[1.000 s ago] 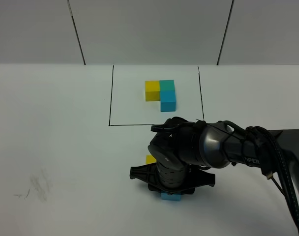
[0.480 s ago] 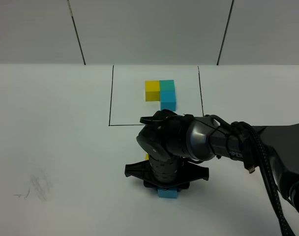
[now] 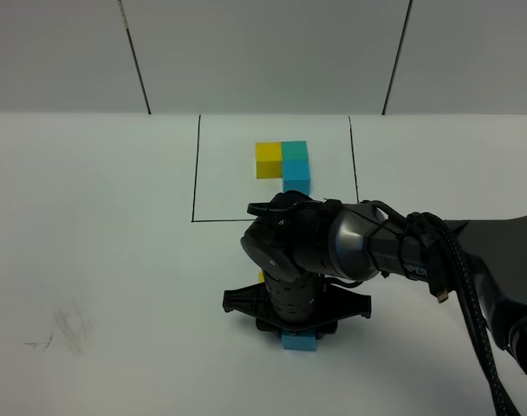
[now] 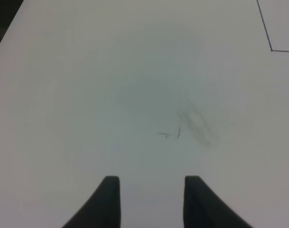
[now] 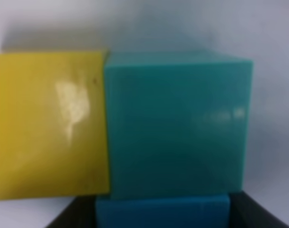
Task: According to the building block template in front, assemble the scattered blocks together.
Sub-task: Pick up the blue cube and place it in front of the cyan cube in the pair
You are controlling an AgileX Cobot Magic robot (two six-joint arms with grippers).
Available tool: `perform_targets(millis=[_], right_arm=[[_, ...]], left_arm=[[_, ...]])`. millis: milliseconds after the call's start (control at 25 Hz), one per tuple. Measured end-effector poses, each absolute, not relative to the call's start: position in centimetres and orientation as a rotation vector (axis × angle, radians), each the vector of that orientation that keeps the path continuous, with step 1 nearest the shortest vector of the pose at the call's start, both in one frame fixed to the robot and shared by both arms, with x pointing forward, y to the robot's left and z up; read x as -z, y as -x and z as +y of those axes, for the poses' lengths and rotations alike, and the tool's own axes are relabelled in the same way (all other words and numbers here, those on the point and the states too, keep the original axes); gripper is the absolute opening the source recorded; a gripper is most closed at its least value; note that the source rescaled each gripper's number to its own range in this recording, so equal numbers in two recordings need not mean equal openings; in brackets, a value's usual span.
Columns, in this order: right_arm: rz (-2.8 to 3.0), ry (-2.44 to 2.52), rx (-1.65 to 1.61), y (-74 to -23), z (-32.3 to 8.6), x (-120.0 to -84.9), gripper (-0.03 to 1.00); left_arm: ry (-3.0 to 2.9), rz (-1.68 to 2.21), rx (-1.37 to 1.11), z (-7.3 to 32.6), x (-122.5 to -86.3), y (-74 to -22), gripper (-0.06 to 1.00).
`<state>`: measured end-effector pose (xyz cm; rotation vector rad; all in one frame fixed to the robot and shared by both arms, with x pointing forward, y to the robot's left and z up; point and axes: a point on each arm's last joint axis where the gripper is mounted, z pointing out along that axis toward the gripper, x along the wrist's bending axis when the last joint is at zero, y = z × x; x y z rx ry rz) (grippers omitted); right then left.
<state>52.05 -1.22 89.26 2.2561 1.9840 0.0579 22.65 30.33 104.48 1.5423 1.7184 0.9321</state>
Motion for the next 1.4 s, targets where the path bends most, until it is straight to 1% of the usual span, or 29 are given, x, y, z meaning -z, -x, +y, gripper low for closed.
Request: perform_targets(millis=[240,560,1400], right_arm=[[1.97,-2.259,0.016,-52.13,-1.2,-89.43,0.19],[1.978,-2.271,0.036,-52.04,-1.18,-89.4,0.19],[1.989,-2.259,-0.043,-52.41,-0.87,-89.4,0.19]], left_arm=[[-1.542,1.718,-0.932,30.33,-104.48,-22.65,0.0],[-1.542,1.718,-0.932,30.33,-104.48,-22.65,0.0],[-1.542,1.718,-0.932,30.33,-104.48,-22.65,0.0]])
